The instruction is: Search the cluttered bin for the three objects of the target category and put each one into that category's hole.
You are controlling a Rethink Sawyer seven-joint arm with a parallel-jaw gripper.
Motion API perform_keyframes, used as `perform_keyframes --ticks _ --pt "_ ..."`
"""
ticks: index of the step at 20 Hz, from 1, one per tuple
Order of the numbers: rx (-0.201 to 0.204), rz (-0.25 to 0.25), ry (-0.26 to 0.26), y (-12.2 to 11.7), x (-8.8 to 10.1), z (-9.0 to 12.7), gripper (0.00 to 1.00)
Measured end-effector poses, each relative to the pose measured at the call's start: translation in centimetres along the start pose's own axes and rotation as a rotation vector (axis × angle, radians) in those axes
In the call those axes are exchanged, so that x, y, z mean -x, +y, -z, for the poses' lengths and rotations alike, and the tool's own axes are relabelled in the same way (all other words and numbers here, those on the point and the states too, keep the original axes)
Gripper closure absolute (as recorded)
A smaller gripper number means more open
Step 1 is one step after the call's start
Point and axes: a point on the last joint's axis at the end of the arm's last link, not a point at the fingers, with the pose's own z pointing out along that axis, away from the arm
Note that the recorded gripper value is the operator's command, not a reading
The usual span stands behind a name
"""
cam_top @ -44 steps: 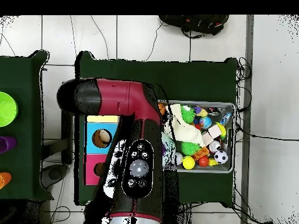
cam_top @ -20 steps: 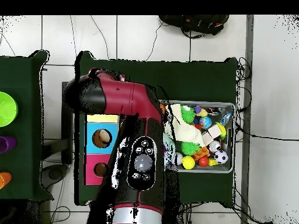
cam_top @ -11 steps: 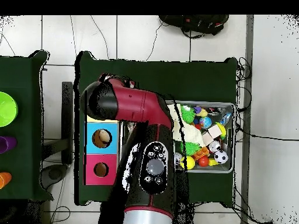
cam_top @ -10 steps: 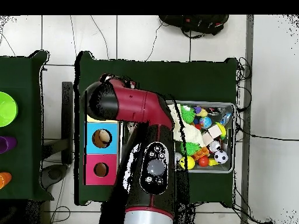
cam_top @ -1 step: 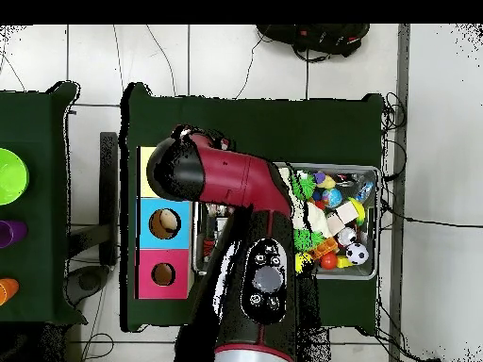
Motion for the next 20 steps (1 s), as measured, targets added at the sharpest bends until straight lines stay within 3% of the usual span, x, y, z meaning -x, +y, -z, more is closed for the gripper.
perform_keyframes --ticks 20 --pt "0.017 0.015 -0.048 1.3 -0.2 0.2 1.0"
